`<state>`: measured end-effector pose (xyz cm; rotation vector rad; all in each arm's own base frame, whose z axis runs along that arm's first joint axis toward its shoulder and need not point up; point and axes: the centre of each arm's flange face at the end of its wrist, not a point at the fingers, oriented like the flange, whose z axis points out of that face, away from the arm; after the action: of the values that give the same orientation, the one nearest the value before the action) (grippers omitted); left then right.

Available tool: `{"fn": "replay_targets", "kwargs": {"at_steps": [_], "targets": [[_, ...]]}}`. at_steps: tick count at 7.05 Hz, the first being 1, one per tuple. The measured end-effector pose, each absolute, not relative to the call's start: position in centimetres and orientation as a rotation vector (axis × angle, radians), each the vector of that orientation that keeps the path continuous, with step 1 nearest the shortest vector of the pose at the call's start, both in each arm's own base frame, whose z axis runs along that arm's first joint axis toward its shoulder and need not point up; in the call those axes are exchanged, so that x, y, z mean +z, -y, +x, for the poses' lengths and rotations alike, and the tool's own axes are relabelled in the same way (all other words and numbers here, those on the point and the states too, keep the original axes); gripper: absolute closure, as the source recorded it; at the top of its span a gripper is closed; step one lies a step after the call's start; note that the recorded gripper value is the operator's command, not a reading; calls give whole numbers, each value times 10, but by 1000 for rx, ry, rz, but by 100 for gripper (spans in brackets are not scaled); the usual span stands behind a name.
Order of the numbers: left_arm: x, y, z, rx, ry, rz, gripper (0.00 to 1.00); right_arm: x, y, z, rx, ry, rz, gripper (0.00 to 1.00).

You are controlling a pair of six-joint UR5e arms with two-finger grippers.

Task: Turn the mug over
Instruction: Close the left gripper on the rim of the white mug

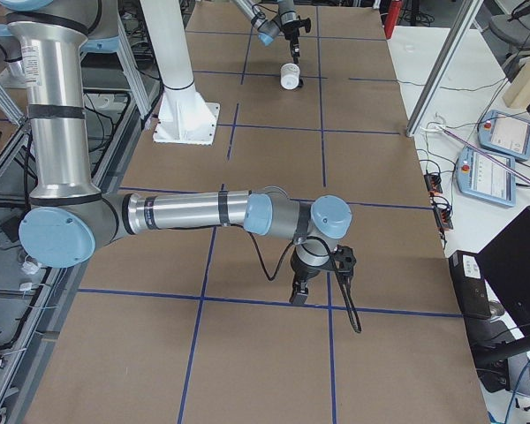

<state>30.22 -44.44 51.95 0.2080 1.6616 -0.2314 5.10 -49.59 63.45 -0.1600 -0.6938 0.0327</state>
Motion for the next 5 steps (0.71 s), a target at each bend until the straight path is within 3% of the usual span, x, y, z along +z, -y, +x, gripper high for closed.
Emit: {"fn": "replay_targets", "kwargs": {"at_steps": [5], "targets": [[503, 440, 331, -205, -1692, 161, 0, 634, 496, 51, 33, 694, -160, 0]]}}
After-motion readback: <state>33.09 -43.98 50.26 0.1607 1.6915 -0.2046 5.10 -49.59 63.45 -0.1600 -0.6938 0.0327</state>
